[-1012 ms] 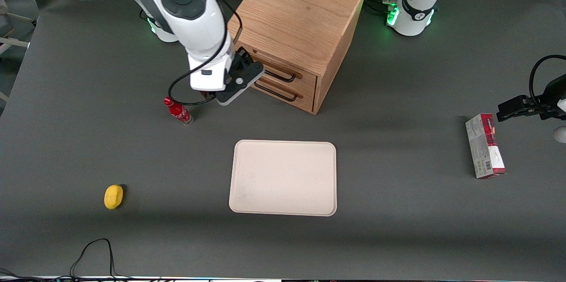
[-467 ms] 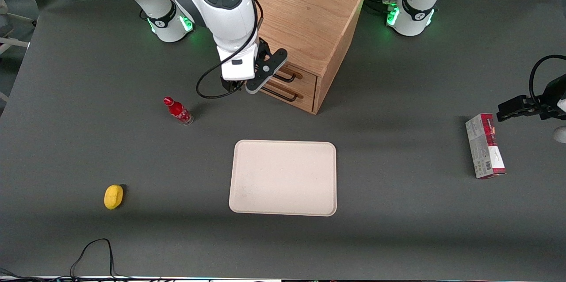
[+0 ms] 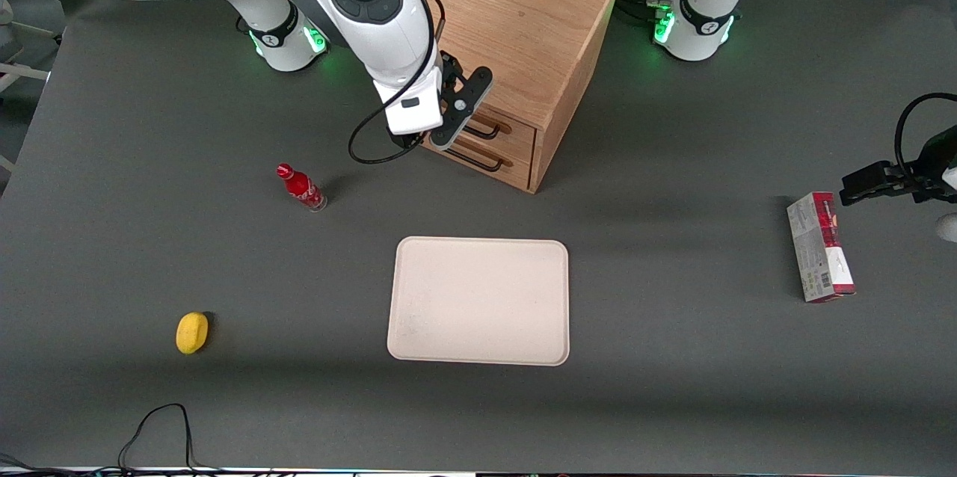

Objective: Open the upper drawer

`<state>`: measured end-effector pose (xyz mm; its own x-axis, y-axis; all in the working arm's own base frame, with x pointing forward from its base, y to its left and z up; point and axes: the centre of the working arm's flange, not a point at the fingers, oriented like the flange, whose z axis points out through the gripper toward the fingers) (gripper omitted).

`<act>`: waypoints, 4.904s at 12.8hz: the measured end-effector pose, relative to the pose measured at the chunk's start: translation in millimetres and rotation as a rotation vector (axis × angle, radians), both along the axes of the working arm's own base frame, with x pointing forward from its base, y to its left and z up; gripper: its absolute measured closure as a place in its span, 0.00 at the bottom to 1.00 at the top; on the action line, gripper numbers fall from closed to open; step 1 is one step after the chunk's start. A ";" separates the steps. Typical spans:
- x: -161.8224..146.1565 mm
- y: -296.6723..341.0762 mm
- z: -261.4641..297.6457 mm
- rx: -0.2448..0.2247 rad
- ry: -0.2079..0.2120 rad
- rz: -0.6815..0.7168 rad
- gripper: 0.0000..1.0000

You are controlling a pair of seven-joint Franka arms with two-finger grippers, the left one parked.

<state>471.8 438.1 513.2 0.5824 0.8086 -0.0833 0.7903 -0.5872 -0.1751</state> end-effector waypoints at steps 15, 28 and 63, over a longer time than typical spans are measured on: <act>-6.9 -9.6 -75.4 0.023 -0.027 0.026 0.00; -13.4 -8.0 -104.6 0.034 -0.049 0.032 0.00; 131.4 -99.0 -107.8 -0.006 -0.118 -0.120 0.00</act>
